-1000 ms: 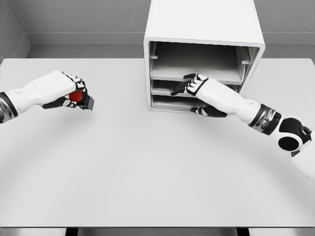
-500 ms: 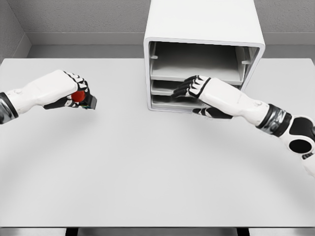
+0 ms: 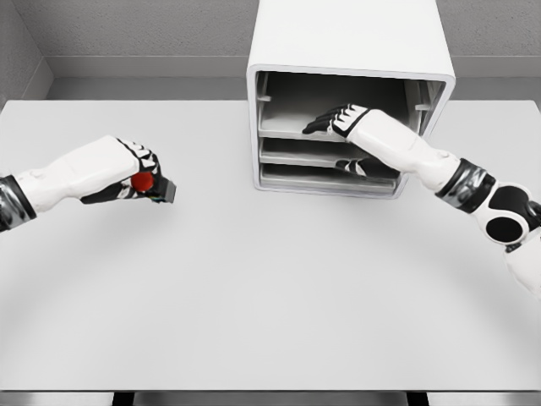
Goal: Slide open multi-storey tabletop storage cabinets and put open load switch and slide close multi-storey tabletop storage cabinets
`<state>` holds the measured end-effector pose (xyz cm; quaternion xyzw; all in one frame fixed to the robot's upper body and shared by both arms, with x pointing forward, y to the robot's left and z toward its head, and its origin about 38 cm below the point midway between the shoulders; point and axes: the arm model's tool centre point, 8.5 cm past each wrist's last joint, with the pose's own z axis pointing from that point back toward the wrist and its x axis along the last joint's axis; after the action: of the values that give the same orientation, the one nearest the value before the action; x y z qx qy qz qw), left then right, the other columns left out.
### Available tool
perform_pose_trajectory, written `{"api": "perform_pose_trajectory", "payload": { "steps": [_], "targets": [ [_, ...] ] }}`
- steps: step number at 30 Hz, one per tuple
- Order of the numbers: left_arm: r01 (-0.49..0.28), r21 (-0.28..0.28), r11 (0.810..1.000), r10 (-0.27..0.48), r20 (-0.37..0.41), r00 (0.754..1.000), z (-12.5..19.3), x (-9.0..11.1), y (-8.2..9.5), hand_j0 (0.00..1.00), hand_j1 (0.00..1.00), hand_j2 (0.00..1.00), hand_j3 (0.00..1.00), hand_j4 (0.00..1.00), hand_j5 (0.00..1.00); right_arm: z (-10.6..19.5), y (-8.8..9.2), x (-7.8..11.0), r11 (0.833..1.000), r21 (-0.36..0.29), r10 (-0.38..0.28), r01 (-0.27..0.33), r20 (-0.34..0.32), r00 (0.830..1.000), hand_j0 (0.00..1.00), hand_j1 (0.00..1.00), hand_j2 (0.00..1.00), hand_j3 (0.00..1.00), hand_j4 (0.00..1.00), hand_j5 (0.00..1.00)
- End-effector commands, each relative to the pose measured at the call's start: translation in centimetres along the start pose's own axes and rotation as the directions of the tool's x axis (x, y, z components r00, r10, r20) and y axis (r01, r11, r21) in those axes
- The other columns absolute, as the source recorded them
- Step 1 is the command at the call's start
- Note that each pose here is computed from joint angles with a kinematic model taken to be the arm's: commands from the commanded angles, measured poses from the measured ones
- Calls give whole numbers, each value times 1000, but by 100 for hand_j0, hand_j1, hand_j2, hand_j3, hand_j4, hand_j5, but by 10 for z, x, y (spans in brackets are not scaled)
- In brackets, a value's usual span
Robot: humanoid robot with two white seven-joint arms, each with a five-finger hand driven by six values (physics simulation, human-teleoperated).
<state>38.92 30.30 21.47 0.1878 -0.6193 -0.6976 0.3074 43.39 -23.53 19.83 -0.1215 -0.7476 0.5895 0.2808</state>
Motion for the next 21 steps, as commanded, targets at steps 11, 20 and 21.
{"api": "perform_pose_trajectory", "payload": {
  "steps": [11,20,21],
  "targets": [
    [-9,6,1000,9,15,1000,1,7,-3,36,36,36,36,36,36,-5,27,0,998,47,-36,36,-8,999,81,81,81,81,81,81],
    [-9,9,1000,9,11,1000,3,7,-2,37,37,37,37,37,37,-5,24,9,999,44,-29,28,20,999,81,81,81,81,81,81],
    [-9,9,1000,9,11,1000,3,7,-2,37,37,37,37,37,37,-5,24,11,999,42,-28,27,26,999,81,81,81,81,81,81]
  ]
}}
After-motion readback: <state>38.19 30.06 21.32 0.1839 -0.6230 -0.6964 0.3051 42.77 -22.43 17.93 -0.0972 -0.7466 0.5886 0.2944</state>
